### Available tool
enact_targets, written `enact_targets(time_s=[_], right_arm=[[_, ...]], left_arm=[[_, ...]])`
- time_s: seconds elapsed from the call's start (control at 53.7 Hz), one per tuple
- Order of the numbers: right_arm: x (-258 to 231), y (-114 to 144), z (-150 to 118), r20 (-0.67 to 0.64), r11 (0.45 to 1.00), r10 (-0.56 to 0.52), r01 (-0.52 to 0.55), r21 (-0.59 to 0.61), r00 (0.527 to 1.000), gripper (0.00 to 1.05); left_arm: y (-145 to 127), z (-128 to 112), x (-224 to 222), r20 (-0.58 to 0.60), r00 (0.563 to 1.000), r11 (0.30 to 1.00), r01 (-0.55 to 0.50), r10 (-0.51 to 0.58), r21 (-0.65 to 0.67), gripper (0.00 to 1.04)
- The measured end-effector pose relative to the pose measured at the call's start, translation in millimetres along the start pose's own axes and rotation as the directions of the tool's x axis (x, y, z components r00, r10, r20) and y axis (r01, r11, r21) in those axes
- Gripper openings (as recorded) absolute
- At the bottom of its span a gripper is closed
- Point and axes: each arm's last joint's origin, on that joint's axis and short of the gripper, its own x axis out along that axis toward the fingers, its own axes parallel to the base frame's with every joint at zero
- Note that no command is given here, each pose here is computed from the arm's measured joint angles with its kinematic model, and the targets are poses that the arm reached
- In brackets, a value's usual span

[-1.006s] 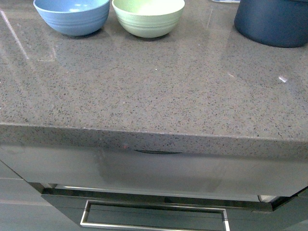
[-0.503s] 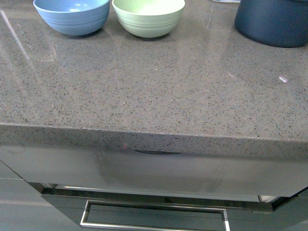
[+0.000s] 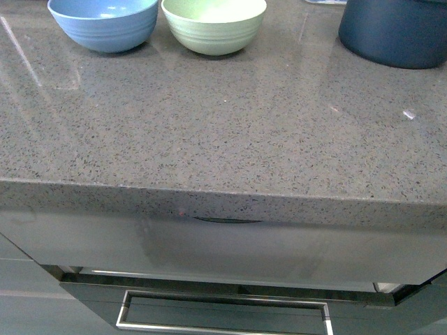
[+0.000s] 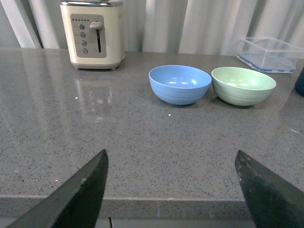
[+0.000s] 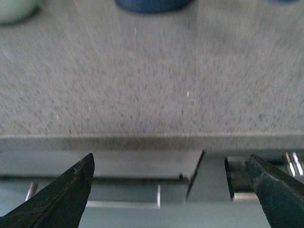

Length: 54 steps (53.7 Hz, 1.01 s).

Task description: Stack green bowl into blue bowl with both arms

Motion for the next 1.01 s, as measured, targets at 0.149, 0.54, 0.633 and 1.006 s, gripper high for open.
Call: enact_targets(time_s=[0.149,0.54,0.633,1.006], right_arm=[[35,23,84,-0.094,0.995,0.076,-0.082,-0.060,0.993,0.95],[132,100,161,-0.221,0.954,0.218,-0.256,-0.159,0.951,0.95],[152,115,164,-0.246,0.941,0.235,-0.283,-0.184,0.940,0.95],[219,146,187,-0.273,0.914,0.255,-0.324,-0.246,0.927,0.95]], left_arm=[[0,0,0,0.000,1.000,1.000,0.000,0.000,0.000,0.97],[0,0,0,0.000,1.000,1.000,0.000,0.000,0.000,0.98],[0,0,0,0.000,1.000,1.000,0.000,0.000,0.000,0.98],[0,0,0,0.000,1.000,1.000,0.000,0.000,0.000,0.98]])
